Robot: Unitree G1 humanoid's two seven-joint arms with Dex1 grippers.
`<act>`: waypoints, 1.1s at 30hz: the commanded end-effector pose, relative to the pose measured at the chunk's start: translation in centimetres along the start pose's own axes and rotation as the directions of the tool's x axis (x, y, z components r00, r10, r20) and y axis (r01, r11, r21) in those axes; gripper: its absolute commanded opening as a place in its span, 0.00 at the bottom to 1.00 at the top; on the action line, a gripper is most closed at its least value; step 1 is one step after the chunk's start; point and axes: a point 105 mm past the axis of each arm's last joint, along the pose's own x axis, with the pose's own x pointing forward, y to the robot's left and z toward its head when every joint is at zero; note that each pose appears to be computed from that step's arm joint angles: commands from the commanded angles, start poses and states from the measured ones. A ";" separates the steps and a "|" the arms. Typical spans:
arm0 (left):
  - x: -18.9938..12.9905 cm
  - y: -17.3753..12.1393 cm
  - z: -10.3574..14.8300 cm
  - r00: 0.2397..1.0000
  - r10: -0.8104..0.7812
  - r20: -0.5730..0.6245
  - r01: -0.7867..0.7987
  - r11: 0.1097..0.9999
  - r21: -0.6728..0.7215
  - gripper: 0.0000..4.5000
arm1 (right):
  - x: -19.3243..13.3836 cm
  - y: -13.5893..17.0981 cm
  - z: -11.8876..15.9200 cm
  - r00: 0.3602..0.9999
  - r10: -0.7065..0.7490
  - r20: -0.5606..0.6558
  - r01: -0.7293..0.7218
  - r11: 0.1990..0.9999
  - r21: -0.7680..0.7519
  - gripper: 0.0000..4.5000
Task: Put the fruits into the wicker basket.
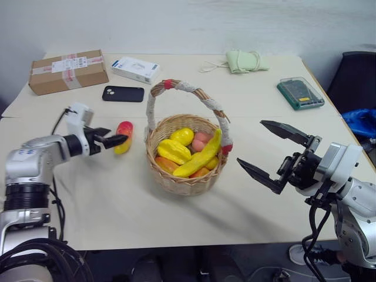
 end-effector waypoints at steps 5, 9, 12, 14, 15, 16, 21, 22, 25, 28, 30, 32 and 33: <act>1.7 0.7 -0.6 0.996 0.080 -0.037 -0.078 0.996 0.050 0.87 | -0.4 -0.1 0.4 0.999 -0.031 0.023 0.032 0.999 -0.032 1.00; 1.8 -0.2 -0.7 0.999 0.019 -0.030 -0.017 0.998 0.064 0.58 | -0.6 0.1 0.2 0.999 -0.040 0.020 0.041 0.999 -0.031 1.00; 0.9 0.1 0.0 1.000 0.002 0.005 -0.002 0.994 0.107 0.41 | -0.8 0.2 0.1 0.999 -0.046 0.019 0.047 0.998 -0.032 1.00; -0.5 0.8 1.0 0.997 -0.005 0.077 -0.007 0.987 0.162 0.40 | -0.9 0.2 0.0 0.998 -0.060 0.022 0.060 0.998 -0.026 1.00; -1.3 0.5 1.8 0.990 -0.052 0.131 0.024 0.979 0.202 0.40 | -0.9 0.2 0.0 0.997 -0.071 0.027 0.071 0.998 0.002 1.00; -2.6 0.3 2.4 0.979 -0.101 0.176 0.062 0.975 0.213 0.40 | -1.0 0.3 0.0 0.996 -0.080 0.037 0.079 0.996 0.034 1.00; -9.0 -4.4 3.2 0.865 -0.479 0.153 0.407 0.846 0.345 0.40 | -1.1 0.7 -0.1 0.998 -0.058 0.018 0.057 0.996 0.066 1.00; -10.0 -5.7 3.4 0.827 -0.546 0.132 0.476 0.806 0.352 0.40 | -1.2 0.7 -0.1 0.998 -0.061 0.015 0.060 0.996 0.062 1.00; -10.6 -10.1 4.0 0.735 -0.678 -0.003 0.626 0.676 0.388 0.40 | -1.3 0.5 -0.1 0.998 -0.057 0.009 0.057 0.996 0.062 1.00; -8.8 -13.3 3.8 0.685 -0.719 -0.119 0.686 0.582 0.436 0.40 | -1.2 0.6 -0.3 0.999 -0.037 0.005 0.037 0.997 0.072 1.00; -7.2 -14.3 4.0 0.684 -0.719 -0.120 0.675 0.562 0.478 0.40 | -1.1 0.7 -0.4 1.000 -0.029 0.002 0.029 0.997 0.074 1.00; -5.1 -14.8 4.3 0.701 -0.709 -0.074 0.644 0.586 0.492 0.40 | -1.0 0.7 -0.6 1.000 -0.027 -0.002 0.027 0.997 0.075 1.00; -3.6 -14.6 4.3 0.733 -0.678 -0.055 0.601 0.608 0.518 0.40 | -1.0 0.8 -0.7 1.000 -0.026 -0.005 0.026 0.997 0.075 1.00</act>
